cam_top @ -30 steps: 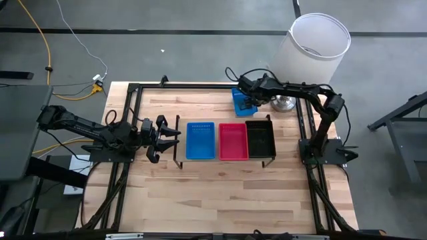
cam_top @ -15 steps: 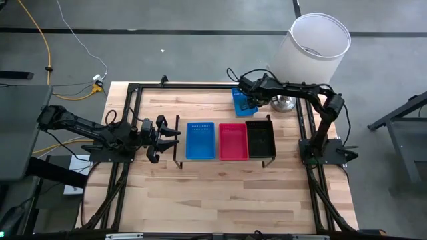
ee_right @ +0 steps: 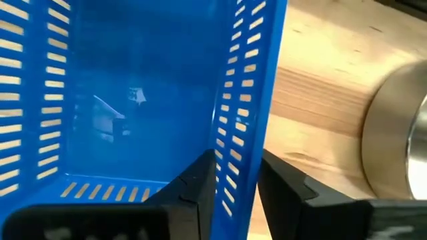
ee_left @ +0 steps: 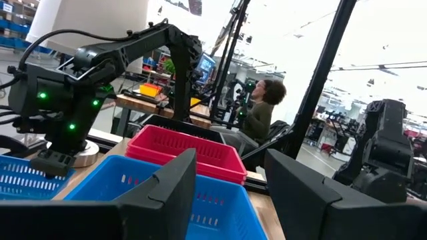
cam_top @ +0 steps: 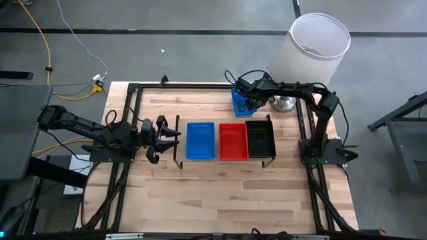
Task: Stack baskets on shelf by color
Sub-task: Stack the blue bin on the blue bins on the shelf
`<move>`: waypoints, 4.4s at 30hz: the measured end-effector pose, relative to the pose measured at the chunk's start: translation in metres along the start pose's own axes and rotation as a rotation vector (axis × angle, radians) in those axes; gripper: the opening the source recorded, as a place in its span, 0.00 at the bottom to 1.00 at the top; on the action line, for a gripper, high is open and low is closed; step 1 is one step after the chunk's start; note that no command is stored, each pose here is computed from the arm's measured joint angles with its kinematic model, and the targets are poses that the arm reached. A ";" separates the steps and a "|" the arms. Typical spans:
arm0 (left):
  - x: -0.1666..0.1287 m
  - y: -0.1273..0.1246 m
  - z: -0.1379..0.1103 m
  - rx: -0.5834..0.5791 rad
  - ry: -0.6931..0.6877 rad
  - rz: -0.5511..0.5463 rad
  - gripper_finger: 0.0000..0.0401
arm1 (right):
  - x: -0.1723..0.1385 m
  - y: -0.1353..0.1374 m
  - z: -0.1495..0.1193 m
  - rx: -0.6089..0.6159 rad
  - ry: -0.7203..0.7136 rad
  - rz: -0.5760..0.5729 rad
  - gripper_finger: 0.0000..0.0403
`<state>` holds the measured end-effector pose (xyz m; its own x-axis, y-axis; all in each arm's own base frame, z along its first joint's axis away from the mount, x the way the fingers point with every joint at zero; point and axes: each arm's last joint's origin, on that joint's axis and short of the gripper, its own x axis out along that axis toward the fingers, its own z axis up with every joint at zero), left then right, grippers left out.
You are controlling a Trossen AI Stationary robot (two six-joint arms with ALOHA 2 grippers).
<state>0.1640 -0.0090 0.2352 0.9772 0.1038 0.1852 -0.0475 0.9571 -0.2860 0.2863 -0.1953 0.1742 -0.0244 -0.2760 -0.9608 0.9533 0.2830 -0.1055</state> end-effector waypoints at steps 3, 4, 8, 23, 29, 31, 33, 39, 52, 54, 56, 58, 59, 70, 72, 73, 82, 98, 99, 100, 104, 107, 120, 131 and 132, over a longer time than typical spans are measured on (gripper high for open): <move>0.000 0.000 0.000 0.000 0.000 0.000 0.42 | 0.000 0.000 0.000 -0.007 0.002 -0.001 0.21; 0.000 0.000 0.000 0.000 0.000 0.000 0.42 | 0.000 0.000 0.000 -0.008 0.002 -0.001 0.19; 0.000 0.000 0.000 0.000 0.000 0.001 0.42 | -0.001 0.000 -0.001 -0.021 0.006 0.008 0.04; 0.000 0.000 0.000 0.000 -0.001 0.001 0.42 | -0.076 0.006 -0.017 -0.088 -0.198 0.185 0.01; 0.000 0.000 0.000 0.000 -0.002 0.003 0.42 | -0.112 0.010 -0.026 -0.118 -0.332 0.316 0.00; 0.000 0.000 0.000 0.000 -0.002 0.003 0.42 | -0.123 0.011 -0.028 -0.127 -0.376 0.359 0.00; 0.000 0.000 0.000 0.000 -0.002 0.003 0.42 | -0.136 0.010 -0.031 -0.130 -0.428 0.409 0.00; 0.000 0.000 0.000 0.026 -0.001 0.003 0.42 | -0.182 0.010 -0.046 -0.130 -0.620 0.567 0.00; 0.000 0.000 0.000 0.189 0.000 0.003 0.42 | -0.247 0.069 -0.153 -0.303 -0.763 0.983 0.00; 0.000 0.000 0.000 0.243 0.000 0.003 0.42 | -0.252 0.072 -0.171 -0.291 -0.767 0.999 0.00; 0.000 0.000 0.000 0.279 0.001 0.000 0.42 | -0.257 0.073 -0.185 -0.262 -0.769 1.011 0.00; 0.000 -0.002 0.000 0.321 0.000 -0.004 0.42 | -0.260 0.072 -0.195 -0.219 -0.762 1.015 0.00; -0.001 -0.002 -0.001 0.346 0.001 -0.001 0.42 | -0.263 0.072 -0.198 -0.197 -0.761 1.012 0.00; -0.004 -0.008 -0.002 0.637 0.018 0.208 0.42 | -0.288 0.104 -0.204 -0.124 -0.707 0.922 0.00; -0.005 -0.009 -0.002 0.667 0.028 0.244 0.42 | -0.291 0.113 -0.203 -0.161 -0.683 0.838 0.00; -0.005 -0.009 -0.002 0.680 0.032 0.258 0.42 | -0.294 0.117 -0.202 -0.167 -0.672 0.797 0.00; -0.010 -0.015 -0.004 0.829 0.082 0.384 0.42 | -0.293 0.147 -0.203 -0.164 -0.594 0.582 0.00; -0.014 -0.016 -0.003 0.990 0.168 0.545 0.42 | -0.273 0.166 -0.208 -0.093 -0.549 0.556 0.00; -0.014 -0.016 -0.003 0.999 0.170 0.544 0.42 | -0.271 0.167 -0.210 -0.092 -0.548 0.549 0.00; -0.014 -0.016 -0.003 1.006 0.169 0.536 0.42 | -0.269 0.167 -0.212 -0.094 -0.550 0.536 0.00; -0.013 -0.018 -0.003 1.013 0.137 0.451 0.42 | -0.266 0.169 -0.214 -0.067 -0.566 0.522 0.00; -0.012 -0.020 -0.003 1.035 0.117 0.395 0.42 | -0.266 0.170 -0.215 -0.040 -0.577 0.530 0.00; -0.013 -0.027 -0.001 1.099 0.077 0.307 0.12 | -0.256 0.180 -0.220 0.011 -0.557 0.537 0.00; -0.013 -0.029 0.000 1.104 0.042 0.247 0.01 | -0.251 0.186 -0.224 0.036 -0.554 0.542 0.00; -0.013 -0.029 -0.001 1.106 0.038 0.235 0.01 | -0.251 0.186 -0.225 0.039 -0.558 0.542 0.00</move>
<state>0.1532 -0.0383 0.2407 0.9247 0.3223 0.2026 -0.3694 0.6309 0.6822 0.4017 0.1332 0.3380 0.5935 -0.5323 -0.6037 0.7988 0.4811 0.3611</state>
